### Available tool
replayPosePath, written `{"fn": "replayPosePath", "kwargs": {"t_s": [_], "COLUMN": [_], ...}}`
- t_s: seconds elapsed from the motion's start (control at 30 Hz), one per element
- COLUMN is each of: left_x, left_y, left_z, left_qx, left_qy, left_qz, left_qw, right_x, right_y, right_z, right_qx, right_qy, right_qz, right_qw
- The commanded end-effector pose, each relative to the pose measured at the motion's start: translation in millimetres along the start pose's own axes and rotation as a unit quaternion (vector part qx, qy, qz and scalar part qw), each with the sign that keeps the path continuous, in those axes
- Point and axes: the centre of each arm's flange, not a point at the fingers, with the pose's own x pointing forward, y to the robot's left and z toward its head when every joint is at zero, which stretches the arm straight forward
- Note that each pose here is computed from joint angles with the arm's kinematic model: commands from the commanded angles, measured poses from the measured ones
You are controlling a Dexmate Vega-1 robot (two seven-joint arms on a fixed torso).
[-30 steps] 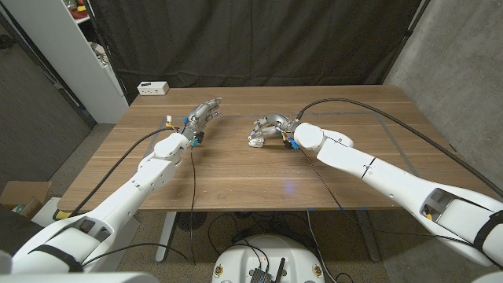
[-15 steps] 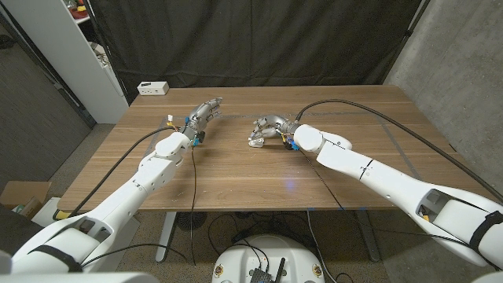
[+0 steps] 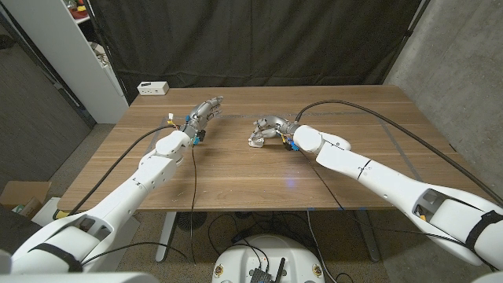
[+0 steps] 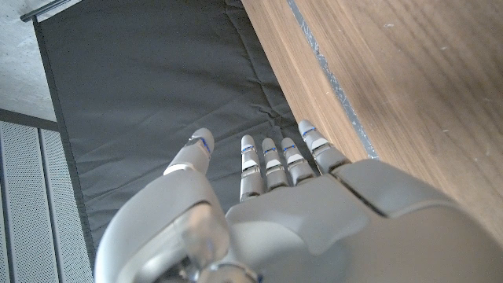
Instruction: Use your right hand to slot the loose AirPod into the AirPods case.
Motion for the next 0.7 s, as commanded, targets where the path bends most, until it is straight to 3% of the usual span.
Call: {"fn": "replayPosePath", "kwargs": {"t_s": [0.03, 0.7], "left_x": [-1.8, -5.5], "left_y": [-1.3, -3.7], "left_z": [1.7, 1.0], "left_qx": [0.003, 0.000], "left_qy": [0.002, 0.002], "left_qz": [0.001, 0.004], "left_qw": [1.000, 1.000], "right_x": [2.2, 6.1], "right_y": [1.9, 4.7], "right_z": [-7.4, -11.4], "right_qx": [-0.003, 0.004], "right_qy": [0.006, 0.005], "right_qz": [-0.005, -0.002], "right_qw": [1.0000, 1.0000]}}
